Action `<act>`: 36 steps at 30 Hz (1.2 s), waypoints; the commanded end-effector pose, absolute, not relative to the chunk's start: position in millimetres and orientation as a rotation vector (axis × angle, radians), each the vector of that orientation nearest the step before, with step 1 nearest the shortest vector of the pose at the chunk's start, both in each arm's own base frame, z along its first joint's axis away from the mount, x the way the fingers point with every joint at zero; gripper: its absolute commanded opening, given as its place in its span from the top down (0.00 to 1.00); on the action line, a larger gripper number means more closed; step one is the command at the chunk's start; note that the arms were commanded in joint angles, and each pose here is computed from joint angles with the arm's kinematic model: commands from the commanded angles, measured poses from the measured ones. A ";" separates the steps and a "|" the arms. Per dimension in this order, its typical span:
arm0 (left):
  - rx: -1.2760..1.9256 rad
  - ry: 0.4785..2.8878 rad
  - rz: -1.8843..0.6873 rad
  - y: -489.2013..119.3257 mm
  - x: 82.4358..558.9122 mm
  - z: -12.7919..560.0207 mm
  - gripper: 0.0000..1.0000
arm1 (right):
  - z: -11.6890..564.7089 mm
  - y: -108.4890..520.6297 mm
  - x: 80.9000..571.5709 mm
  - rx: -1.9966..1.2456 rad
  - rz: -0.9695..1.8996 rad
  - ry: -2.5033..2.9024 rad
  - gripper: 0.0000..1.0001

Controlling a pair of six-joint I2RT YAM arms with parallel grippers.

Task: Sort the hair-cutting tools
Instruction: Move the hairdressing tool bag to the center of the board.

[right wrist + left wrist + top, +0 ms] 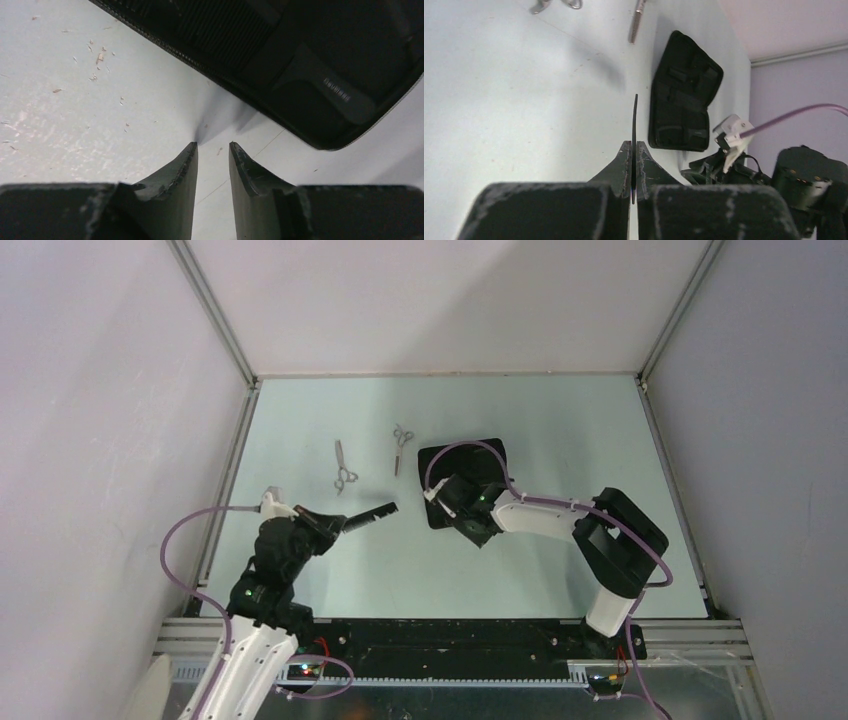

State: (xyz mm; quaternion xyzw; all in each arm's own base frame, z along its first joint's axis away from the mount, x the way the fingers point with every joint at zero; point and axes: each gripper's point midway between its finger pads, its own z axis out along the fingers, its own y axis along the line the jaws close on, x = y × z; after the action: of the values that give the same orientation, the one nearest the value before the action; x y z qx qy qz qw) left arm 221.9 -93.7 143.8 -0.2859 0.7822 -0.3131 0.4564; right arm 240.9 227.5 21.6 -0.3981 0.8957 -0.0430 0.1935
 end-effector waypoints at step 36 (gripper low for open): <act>-0.627 1.929 -0.742 -87.8 221.2 164.4 1.00 | 13.7 232.6 266.4 -1.898 -0.094 2.064 1.00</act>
State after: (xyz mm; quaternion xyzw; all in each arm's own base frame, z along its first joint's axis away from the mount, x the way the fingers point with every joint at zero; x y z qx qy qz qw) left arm 217.0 -86.6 138.9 -0.2745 0.8013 -0.2895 0.4458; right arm 286.1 235.0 21.8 -0.6438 0.7329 -0.0569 0.2123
